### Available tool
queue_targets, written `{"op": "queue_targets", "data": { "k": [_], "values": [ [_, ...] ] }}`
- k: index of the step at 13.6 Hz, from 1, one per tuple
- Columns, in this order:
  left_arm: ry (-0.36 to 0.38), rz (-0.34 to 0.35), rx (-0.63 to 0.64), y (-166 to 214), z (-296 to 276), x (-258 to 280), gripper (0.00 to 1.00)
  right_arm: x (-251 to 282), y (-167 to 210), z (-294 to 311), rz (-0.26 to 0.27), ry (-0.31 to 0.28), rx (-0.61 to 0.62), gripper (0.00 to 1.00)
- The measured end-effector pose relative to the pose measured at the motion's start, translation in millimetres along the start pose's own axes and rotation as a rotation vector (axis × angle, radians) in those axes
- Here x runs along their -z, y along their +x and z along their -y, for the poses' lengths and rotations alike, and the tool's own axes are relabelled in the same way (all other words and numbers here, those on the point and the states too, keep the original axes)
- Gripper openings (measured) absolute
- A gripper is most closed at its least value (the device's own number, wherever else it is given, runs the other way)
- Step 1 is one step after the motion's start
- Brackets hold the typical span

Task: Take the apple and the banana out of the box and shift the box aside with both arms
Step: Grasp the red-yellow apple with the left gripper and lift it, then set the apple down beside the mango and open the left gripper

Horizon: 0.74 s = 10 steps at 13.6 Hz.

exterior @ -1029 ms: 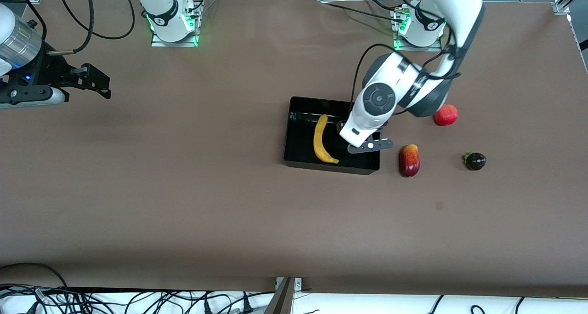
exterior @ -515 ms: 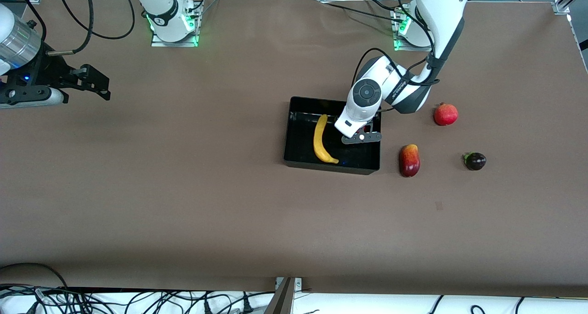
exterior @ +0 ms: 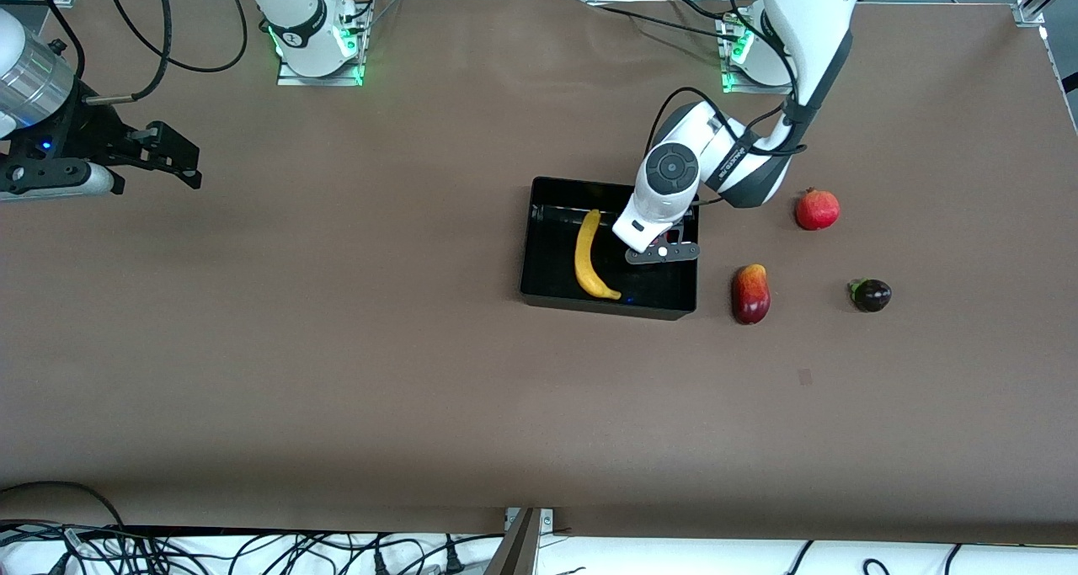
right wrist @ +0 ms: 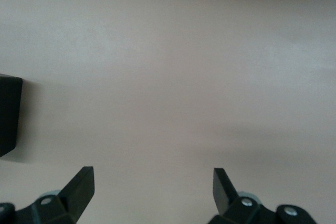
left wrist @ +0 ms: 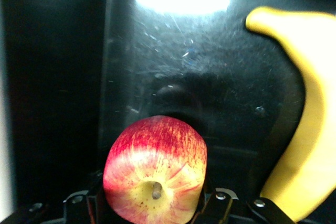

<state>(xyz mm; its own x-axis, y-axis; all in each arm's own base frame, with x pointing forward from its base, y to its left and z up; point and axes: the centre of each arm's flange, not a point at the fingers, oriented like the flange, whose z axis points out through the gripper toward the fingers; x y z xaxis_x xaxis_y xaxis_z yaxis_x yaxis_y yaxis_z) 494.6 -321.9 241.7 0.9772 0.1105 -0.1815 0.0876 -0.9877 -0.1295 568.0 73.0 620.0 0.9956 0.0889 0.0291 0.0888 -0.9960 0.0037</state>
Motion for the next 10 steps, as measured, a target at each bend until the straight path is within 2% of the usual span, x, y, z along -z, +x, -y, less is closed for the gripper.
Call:
{"op": "queue_targets", "data": {
  "k": [3,5,8,10],
  "values": [
    [0.081,0.062,-0.048,18.0,21.4,94.5,0.67,-0.2,-0.1,2.3,0.000,0.000,0.004,1.00],
    [0.073,0.080,-0.133,44.1,72.2,133.5,0.67,-0.2,-0.2,5.8,0.000,0.001,0.010,1.00],
    [0.038,0.168,-0.246,81.9,174.7,111.5,0.67,-0.1,-0.4,8.1,0.000,0.001,0.014,1.00],
    [0.027,0.255,-0.294,77.8,209.1,59.6,0.67,0.1,-0.4,8.6,0.000,0.001,0.015,1.00]
  ]
}}
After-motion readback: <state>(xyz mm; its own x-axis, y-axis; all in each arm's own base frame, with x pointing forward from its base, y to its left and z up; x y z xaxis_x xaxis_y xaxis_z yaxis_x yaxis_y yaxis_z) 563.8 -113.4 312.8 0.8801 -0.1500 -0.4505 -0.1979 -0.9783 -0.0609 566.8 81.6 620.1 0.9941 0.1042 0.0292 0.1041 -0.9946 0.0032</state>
